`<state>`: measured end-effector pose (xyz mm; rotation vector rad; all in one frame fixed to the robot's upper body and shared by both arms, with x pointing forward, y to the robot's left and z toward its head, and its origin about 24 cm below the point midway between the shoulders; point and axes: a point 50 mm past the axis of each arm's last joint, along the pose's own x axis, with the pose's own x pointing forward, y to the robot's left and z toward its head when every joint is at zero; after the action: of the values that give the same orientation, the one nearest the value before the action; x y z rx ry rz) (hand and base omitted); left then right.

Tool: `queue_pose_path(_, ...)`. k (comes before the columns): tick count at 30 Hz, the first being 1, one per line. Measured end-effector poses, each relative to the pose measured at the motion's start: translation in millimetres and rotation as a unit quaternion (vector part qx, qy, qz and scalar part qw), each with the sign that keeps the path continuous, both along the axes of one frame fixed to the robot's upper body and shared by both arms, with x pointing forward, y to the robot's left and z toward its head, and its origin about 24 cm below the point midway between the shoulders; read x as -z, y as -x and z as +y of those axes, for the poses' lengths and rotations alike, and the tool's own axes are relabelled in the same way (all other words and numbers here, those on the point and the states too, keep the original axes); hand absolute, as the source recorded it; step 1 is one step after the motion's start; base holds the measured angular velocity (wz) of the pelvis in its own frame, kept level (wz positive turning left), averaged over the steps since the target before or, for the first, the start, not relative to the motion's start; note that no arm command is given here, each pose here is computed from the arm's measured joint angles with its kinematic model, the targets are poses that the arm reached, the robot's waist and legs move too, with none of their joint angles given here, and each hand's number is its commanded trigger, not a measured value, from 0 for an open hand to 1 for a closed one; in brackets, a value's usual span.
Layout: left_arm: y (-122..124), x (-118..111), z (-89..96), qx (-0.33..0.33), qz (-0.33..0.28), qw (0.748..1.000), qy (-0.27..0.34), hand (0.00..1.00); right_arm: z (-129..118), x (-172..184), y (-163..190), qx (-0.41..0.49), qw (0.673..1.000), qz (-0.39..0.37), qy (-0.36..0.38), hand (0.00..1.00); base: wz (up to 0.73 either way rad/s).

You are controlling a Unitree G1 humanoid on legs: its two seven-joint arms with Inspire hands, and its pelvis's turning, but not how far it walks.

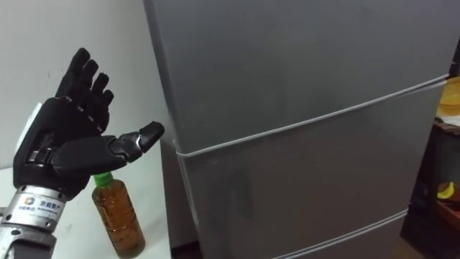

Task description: Put the bottle in the upper fridge

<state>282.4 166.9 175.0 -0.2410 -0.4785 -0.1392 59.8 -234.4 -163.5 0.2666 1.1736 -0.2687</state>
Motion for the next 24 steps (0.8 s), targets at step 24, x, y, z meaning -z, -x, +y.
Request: queue_pose_path(24, -2.4, -10.2, -39.5, 0.119, -0.014, 0.992, -0.028, 0.00, 1.1, 0.4, -4.3, -0.021, 1.000, 0.013, -0.003, 0.00, 0.00)
